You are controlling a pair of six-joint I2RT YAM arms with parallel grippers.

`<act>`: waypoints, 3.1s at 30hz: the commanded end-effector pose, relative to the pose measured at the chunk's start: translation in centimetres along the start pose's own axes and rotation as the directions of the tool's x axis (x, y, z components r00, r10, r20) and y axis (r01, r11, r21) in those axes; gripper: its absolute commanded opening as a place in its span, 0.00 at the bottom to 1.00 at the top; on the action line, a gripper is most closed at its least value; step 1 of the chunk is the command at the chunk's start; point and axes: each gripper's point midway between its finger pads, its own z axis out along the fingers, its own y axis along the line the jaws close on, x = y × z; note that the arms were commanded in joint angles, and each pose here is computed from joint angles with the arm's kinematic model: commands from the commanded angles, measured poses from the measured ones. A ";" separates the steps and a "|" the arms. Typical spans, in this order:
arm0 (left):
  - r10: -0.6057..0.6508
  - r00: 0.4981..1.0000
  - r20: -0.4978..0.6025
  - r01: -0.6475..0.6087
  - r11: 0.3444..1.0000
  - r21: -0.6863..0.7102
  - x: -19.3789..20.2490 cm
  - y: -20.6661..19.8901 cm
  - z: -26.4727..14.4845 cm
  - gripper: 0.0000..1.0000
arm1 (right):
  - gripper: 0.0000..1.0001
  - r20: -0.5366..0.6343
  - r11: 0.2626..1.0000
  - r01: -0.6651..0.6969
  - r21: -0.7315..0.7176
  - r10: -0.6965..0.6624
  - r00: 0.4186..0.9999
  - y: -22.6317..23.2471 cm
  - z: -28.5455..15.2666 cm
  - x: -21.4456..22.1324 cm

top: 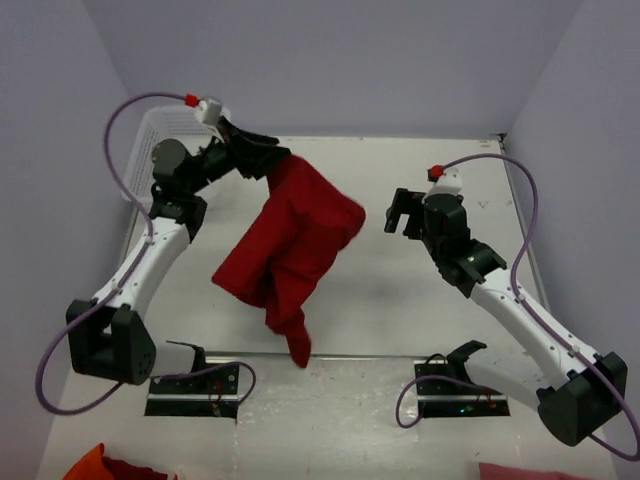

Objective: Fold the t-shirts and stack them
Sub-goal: Move the tshirt to the center of the board, then flatten out the tshirt

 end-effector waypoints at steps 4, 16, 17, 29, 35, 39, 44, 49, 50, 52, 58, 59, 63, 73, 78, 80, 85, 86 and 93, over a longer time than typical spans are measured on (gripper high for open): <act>-0.271 0.951 -0.149 0.236 0.947 -0.216 11.9 10.6 1.6 1.00 | 0.99 -0.042 0.994 0.029 -0.109 -0.034 0.999 2.8 -0.7 -0.4; -0.255 0.940 -0.228 0.084 0.819 -0.567 11.2 10.7 -1.0 1.00 | 0.99 -0.322 0.962 0.028 -0.273 -0.118 0.939 7.7 -1.1 8.8; -0.282 0.926 -0.253 0.075 0.791 -0.607 12.3 10.4 -2.2 1.00 | 0.99 -0.335 0.963 0.027 -0.267 -0.119 0.935 7.3 -0.9 9.8; -0.430 0.847 -0.312 0.086 0.691 -0.718 20.0 7.2 -10.9 0.85 | 0.77 -0.487 0.965 0.095 -0.244 -0.207 0.849 10.2 6.7 14.4; -0.441 0.838 -0.321 0.083 0.684 -0.725 21.1 6.5 -12.4 0.86 | 0.76 -0.486 0.959 0.154 -0.239 -0.255 0.836 11.6 10.3 14.4; -0.450 0.829 -0.333 0.076 0.680 -0.729 21.7 6.5 -12.9 0.86 | 0.76 -0.489 0.956 0.160 -0.247 -0.265 0.831 12.3 11.5 14.0; -0.467 0.819 -0.334 0.091 0.680 -0.728 22.1 6.0 -13.1 0.88 | 0.75 -0.516 0.954 0.158 -0.254 -0.272 0.812 12.8 13.2 14.8; -0.452 0.828 -0.331 0.090 0.690 -0.718 21.4 5.5 -13.1 0.88 | 0.69 -0.543 0.957 0.142 -0.252 -0.261 0.799 12.7 14.1 15.8; -0.446 0.832 -0.330 0.085 0.691 -0.718 21.0 5.5 -13.1 0.88 | 0.68 -0.550 0.958 0.143 -0.248 -0.261 0.794 12.6 14.3 16.2; -0.443 0.832 -0.334 0.082 0.694 -0.715 20.8 5.3 -13.2 0.89 | 0.65 -0.554 0.959 0.138 -0.248 -0.257 0.792 12.5 14.4 16.6; -0.424 0.840 -0.339 0.066 0.700 -0.711 20.1 5.3 -13.0 0.90 | 0.24 -0.552 0.957 0.136 -0.255 -0.260 0.793 12.7 14.8 16.7; -0.424 0.839 -0.341 0.065 0.700 -0.711 20.2 5.3 -13.0 0.90 | 0.01 -0.548 0.958 0.139 -0.250 -0.258 0.796 12.6 14.9 16.5; -0.428 0.833 -0.349 0.055 0.693 -0.718 20.7 5.5 -13.4 0.90 | 0.00 -0.471 0.962 0.172 -0.213 -0.255 0.844 12.8 15.4 13.2; -0.464 0.809 -0.362 0.055 0.672 -0.738 22.3 6.1 -14.0 0.89 | 0.00 -0.358 0.976 0.182 0.123 -0.127 0.925 3.9 13.1 1.3; -0.472 0.801 -0.368 0.069 0.683 -0.727 22.6 6.2 -13.4 0.89 | 0.00 -0.400 0.952 0.151 0.267 -0.033 0.916 -2.5 12.9 3.0; -0.479 0.794 -0.373 0.084 0.695 -0.714 22.9 6.0 -13.1 0.89 | 0.00 -0.422 0.944 0.140 0.300 0.000 0.907 -4.3 12.7 4.2; -0.534 0.733 -0.420 0.118 0.709 -0.695 25.3 5.9 -12.8 0.89 | 0.00 -0.450 0.946 0.116 0.303 0.035 0.892 -5.0 12.4 6.1; -0.555 0.716 -0.423 0.130 0.701 -0.701 26.0 6.0 -12.8 0.89 | 0.00 -0.453 0.946 0.108 0.304 0.044 0.890 -5.0 12.3 6.7; -0.561 0.716 -0.416 0.177 0.722 -0.668 26.0 5.4 -11.8 0.90 | 0.72 -0.443 0.980 0.113 0.165 -0.029 0.896 -3.1 12.4 6.6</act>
